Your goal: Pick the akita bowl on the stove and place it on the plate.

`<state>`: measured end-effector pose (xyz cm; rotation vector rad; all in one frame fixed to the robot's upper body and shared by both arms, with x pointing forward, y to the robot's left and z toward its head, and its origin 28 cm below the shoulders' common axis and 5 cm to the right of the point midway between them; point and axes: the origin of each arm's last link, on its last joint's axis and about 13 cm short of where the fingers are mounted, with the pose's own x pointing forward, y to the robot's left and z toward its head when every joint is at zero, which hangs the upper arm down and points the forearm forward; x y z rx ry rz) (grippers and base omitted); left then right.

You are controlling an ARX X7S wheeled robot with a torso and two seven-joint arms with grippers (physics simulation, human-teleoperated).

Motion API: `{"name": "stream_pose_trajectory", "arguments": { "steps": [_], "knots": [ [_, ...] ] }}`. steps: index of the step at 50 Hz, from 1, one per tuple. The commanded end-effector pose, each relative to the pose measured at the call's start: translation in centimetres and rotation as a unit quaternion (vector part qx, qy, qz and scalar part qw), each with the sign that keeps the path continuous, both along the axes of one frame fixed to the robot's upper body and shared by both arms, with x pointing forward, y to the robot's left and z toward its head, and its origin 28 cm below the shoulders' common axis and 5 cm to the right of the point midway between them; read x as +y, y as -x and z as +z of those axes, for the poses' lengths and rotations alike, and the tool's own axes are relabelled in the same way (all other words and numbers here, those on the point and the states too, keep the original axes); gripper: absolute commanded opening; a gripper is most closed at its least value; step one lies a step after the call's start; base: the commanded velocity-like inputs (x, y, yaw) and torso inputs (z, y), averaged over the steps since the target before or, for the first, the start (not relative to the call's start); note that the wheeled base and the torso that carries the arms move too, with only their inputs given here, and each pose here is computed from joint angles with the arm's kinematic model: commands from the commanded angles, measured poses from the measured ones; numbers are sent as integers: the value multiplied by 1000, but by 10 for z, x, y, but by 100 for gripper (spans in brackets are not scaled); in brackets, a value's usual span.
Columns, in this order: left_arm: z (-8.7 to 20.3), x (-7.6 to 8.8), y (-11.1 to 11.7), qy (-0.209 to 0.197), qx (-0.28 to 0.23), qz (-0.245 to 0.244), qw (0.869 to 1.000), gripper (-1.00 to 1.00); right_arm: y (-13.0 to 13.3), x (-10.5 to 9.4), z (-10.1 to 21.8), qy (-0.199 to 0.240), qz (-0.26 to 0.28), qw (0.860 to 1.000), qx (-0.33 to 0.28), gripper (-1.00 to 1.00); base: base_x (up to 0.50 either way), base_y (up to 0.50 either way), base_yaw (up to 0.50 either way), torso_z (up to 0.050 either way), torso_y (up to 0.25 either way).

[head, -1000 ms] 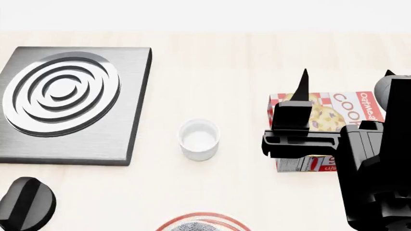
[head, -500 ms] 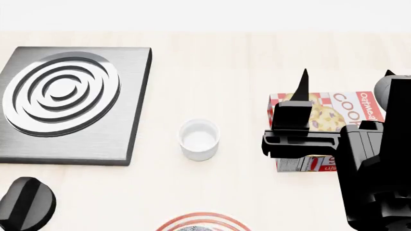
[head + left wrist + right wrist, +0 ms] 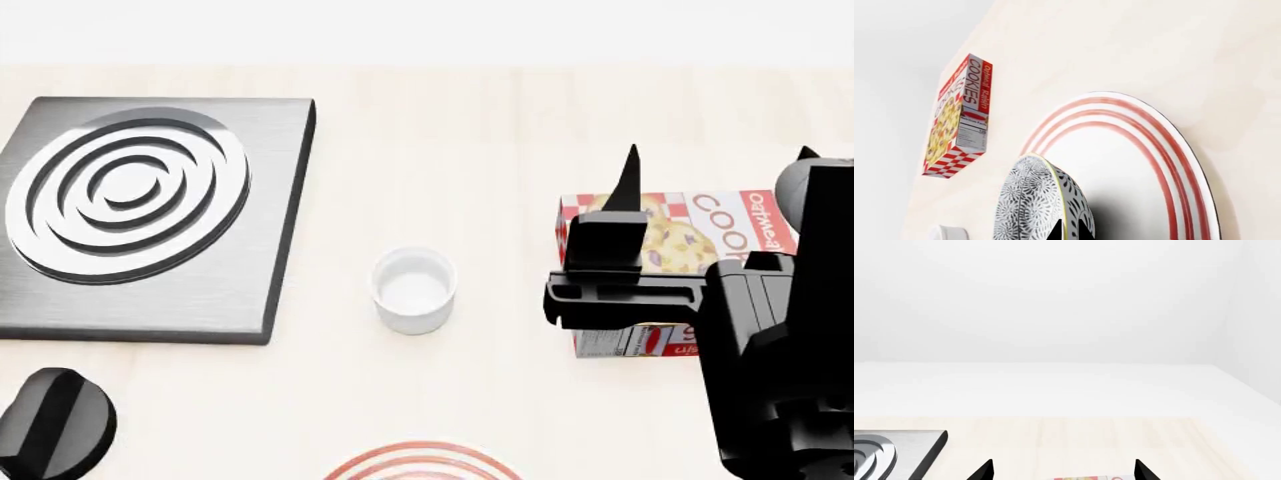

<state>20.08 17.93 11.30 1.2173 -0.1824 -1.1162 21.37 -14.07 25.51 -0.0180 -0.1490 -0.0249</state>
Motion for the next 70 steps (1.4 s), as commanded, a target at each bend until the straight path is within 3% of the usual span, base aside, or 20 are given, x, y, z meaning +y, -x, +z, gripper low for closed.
{"name": "stream_pose_trajectory", "arguments": {
  "steps": [1, 23, 24, 43, 70],
  "knots": [
    [1, -2, 0, 6, -13, -1, 1000, -100, 0, 0, -1, 0, 0, 1000, 0, 100, 0, 0, 0, 0, 0],
    [-7, -1, 4, -8, -13, 0, 1000, -100, 2, 1, 3, 1, 0, 1000, 0, 100, 0, 0, 0, 0, 0],
    [-5, -2, 5, -11, -15, 4, 1000, 100, 2, 1, 3, 1, 0, 1000, 0, 100, 0, 0, 0, 0, 0],
    [6, -4, 19, 9, -17, -5, 1000, 100, 2, 1, 3, 0, 0, 1000, 0, 100, 0, 0, 0, 0, 0],
    [48, -9, 18, 111, -39, 17, 993, 100, 2, 1, 2, 1, -1, 1000, 2, 100, 0, 0, 0, 0, 0]
  ]
}}
